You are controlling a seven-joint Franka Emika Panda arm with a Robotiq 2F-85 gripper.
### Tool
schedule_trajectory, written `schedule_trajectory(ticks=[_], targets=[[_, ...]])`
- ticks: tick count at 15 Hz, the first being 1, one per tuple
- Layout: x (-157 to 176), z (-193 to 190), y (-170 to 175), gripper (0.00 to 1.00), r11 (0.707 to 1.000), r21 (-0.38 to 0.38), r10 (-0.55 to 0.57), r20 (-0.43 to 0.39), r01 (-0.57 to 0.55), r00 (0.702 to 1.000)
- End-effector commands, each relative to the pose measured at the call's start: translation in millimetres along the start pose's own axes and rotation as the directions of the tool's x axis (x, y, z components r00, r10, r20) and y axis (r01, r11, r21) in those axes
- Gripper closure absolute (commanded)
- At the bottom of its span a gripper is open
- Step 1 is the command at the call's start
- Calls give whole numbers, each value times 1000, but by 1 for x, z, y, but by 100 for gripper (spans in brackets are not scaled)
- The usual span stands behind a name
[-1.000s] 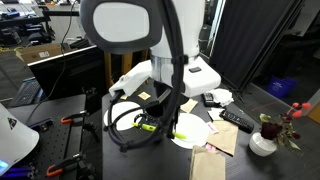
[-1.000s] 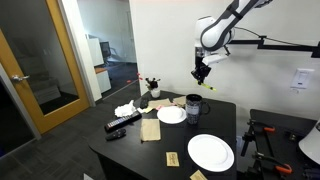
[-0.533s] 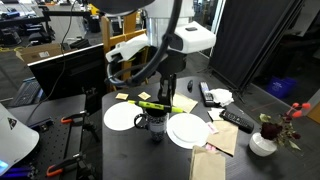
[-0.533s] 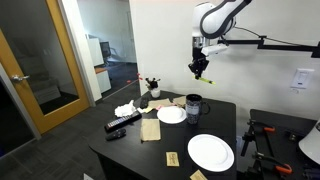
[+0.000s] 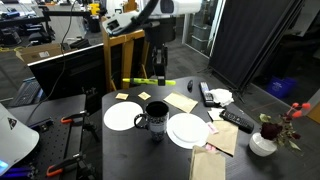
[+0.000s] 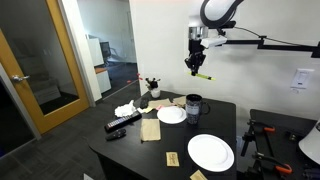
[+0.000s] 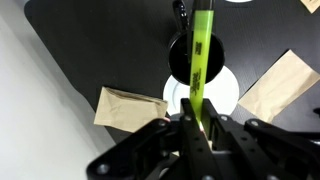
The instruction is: Put the pen in the mug
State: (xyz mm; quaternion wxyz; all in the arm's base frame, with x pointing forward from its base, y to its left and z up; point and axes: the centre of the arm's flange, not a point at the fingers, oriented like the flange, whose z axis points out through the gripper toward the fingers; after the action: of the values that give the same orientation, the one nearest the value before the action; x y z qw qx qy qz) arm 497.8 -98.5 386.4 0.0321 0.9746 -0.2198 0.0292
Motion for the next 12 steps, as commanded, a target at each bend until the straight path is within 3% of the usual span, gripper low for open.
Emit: schedule_trajectory(ticks=[1, 12], targets=[[-24, -27, -24, 97, 998, 9, -60, 9, 60, 998], [-71, -43, -111, 97, 980, 52, -195, 20, 194, 981]])
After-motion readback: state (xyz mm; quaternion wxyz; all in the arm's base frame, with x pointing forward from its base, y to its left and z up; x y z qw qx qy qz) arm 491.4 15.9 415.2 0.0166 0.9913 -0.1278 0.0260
